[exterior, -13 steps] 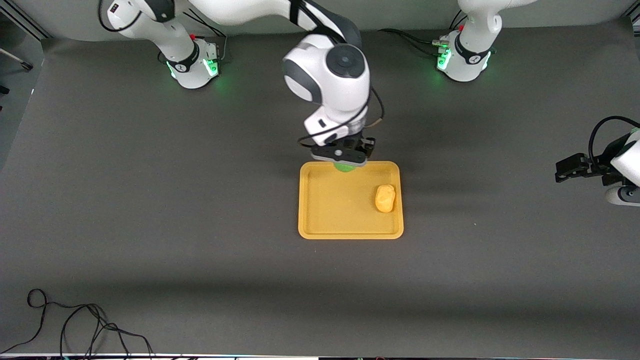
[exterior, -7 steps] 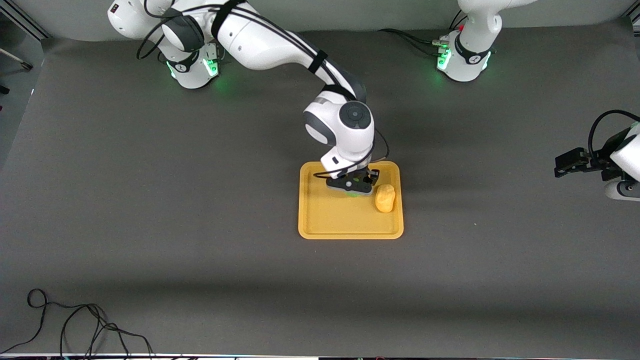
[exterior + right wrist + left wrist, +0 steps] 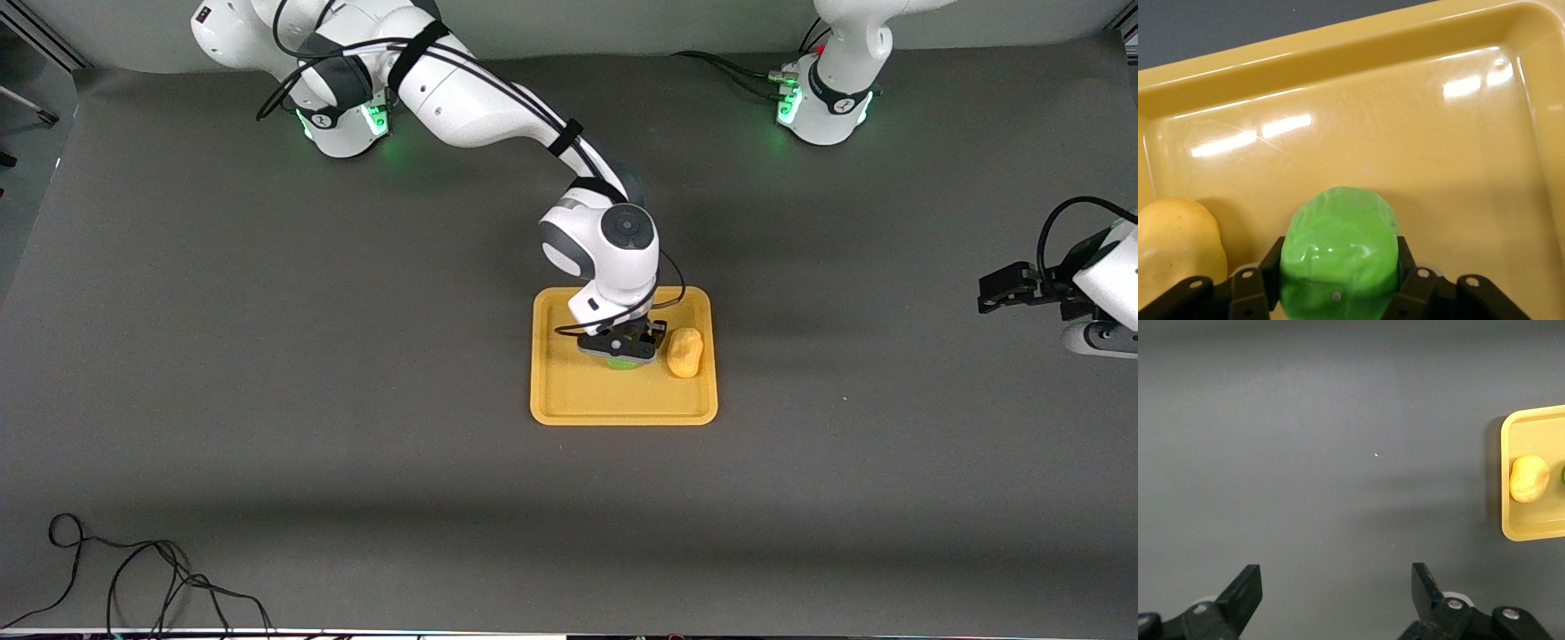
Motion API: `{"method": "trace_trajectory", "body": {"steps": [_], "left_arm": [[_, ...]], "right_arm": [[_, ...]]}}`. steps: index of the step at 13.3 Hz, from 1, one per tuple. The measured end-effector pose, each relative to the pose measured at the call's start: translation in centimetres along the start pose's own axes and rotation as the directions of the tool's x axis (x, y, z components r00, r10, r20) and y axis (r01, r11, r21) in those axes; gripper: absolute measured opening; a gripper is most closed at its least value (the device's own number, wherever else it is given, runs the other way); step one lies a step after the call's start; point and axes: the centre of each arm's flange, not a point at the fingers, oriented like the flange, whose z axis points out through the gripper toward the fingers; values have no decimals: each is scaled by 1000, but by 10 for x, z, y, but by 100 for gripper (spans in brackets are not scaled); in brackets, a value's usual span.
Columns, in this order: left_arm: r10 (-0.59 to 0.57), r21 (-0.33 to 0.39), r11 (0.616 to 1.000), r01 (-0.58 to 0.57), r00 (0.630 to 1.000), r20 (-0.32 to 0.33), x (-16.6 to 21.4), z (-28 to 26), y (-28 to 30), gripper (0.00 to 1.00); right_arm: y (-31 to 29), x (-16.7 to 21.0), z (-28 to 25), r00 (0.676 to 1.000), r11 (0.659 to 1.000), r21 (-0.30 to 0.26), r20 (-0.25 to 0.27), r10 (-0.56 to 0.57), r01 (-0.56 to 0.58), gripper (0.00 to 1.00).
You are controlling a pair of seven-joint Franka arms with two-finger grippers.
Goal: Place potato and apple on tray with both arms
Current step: 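Carry the green apple over the tray and lower it beside the potato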
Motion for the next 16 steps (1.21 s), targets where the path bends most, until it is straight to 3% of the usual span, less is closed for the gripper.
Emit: {"method": "trace_trajectory", "body": {"steps": [10, 14, 16], "left_arm": [[-14, -2, 1000, 14, 999, 40, -3, 3, 17, 100], [-36, -1, 999, 36, 999, 37, -5, 0, 4, 100], [-68, -16, 998, 68, 997, 37, -7, 1, -13, 100]], "right_arm": [[1, 1, 2, 1000, 1000, -14, -23, -19, 18, 66], [9, 17, 2, 999, 1000, -20, -36, -4, 3, 100], [10, 30, -19, 999, 1000, -23, -38, 14, -15, 100]]}}
